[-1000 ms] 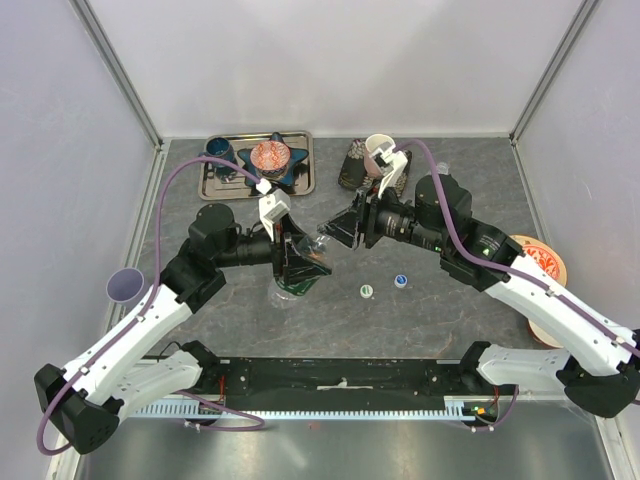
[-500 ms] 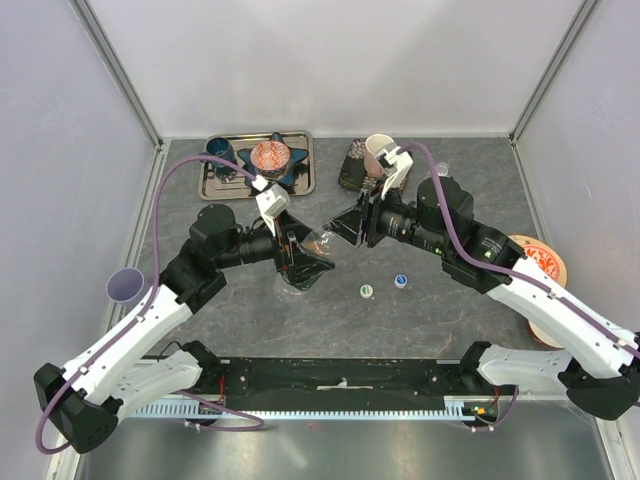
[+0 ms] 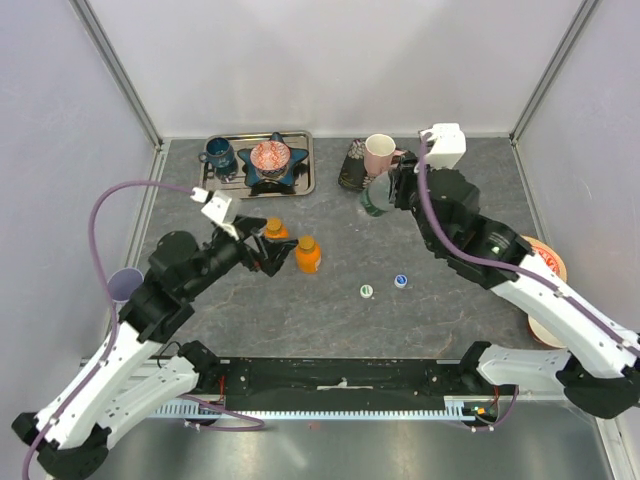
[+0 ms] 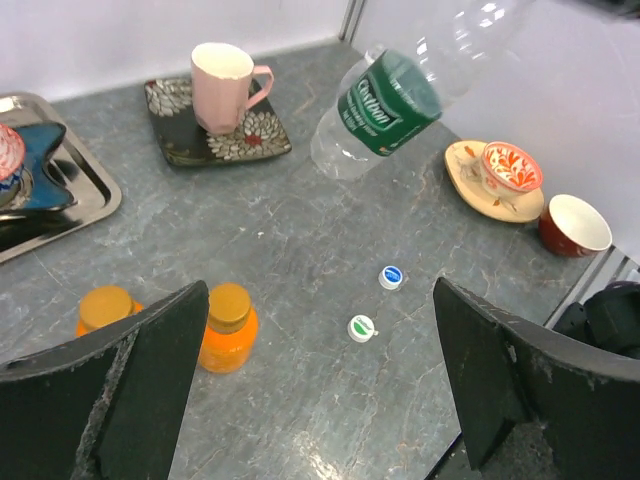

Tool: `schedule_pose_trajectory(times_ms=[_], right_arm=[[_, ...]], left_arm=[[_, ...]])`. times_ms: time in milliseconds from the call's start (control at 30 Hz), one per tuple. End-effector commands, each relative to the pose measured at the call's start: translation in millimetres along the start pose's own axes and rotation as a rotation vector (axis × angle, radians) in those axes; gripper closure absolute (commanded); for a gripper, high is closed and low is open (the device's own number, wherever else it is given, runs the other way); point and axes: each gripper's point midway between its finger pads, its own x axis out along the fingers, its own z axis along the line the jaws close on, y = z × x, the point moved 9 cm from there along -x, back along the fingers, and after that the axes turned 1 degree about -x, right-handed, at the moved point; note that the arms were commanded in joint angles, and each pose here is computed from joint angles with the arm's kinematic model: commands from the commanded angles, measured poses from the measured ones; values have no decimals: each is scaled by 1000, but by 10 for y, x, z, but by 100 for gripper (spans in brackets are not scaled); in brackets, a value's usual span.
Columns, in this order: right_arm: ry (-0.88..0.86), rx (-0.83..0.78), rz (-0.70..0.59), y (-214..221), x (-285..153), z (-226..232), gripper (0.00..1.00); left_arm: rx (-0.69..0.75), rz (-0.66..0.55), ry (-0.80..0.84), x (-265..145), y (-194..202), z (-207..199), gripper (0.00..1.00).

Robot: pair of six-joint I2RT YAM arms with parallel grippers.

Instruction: Unscrew the bottle caps

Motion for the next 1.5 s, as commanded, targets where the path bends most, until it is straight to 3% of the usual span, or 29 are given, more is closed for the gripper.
schedule_pose_trajectory(times_ms=[0, 167, 500, 733, 1000, 1200, 1300, 1333, 1467], right_arm=[[355, -151, -36, 323, 363, -313, 100], [397, -66, 11, 526, 823, -492, 100], [445, -91, 107, 882, 1428, -549, 100], [495, -81, 82, 1114, 1576, -674, 100], [499, -95, 146, 1243, 1692, -687, 100], [487, -102, 193, 1332, 1736, -697, 89], [488, -94, 197, 1318, 1736, -695, 65], [485, -91, 191, 1277, 1731, -681, 52], [485, -75, 176, 1161, 1706, -669, 32]], left_arm=[[70, -104, -9, -278, -15, 17, 1], [66, -134, 50, -416, -6, -45, 1], [66, -125, 54, -494, 56, -42, 1], [65, -98, 61, -444, 110, -32, 1], [68, -84, 71, -410, 106, -39, 1], [68, -78, 71, -401, 131, -33, 1], [71, -76, 72, -403, 137, -31, 1], [72, -78, 73, -402, 135, -31, 1], [77, -78, 71, -395, 127, -29, 1]])
